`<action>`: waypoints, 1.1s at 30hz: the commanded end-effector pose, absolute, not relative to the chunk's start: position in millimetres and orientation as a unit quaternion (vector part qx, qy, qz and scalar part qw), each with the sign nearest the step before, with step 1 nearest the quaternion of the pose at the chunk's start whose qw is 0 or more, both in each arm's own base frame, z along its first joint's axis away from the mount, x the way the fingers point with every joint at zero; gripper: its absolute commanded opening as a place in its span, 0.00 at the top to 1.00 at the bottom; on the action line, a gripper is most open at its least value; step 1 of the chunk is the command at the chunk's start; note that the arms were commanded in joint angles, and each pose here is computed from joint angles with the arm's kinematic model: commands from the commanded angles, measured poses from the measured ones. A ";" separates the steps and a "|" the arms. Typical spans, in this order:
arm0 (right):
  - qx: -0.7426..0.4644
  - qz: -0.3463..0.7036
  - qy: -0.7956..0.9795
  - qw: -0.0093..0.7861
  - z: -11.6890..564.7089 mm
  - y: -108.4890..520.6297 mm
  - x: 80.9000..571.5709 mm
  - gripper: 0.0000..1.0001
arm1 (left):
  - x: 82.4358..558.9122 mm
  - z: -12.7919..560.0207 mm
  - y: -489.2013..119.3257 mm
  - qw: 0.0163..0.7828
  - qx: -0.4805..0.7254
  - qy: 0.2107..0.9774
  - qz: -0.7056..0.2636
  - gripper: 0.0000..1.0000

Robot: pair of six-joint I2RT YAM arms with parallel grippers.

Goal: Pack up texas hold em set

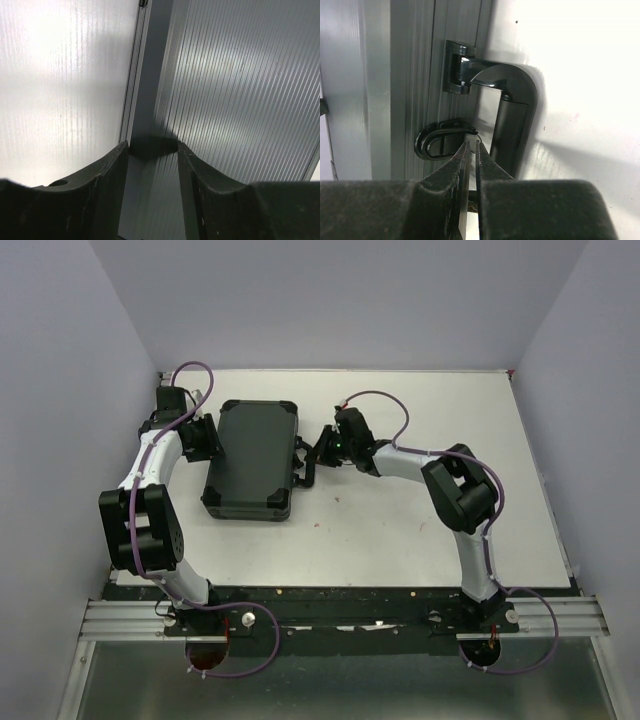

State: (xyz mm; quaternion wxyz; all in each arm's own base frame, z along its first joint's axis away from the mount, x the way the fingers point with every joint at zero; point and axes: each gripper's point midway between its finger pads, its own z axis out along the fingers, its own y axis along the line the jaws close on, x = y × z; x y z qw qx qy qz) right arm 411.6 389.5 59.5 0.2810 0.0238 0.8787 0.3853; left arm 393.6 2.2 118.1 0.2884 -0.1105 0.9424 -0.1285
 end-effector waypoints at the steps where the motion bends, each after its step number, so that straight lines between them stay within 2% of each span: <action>1: 0.009 0.410 0.870 0.275 68.2 402.5 411.4 0.84 | 396.7 118.2 0.1 0.288 -0.101 0.944 -0.128 0.50; 22: 0.013 0.372 0.895 0.246 24.1 403.5 402.2 0.87 | 398.3 116.9 1.3 0.287 -0.102 0.944 -0.128 0.52; 33: 0.028 0.343 0.915 0.210 -8.6 403.2 359.4 0.92 | 397.6 114.0 -0.2 0.281 -0.101 0.945 -0.131 0.52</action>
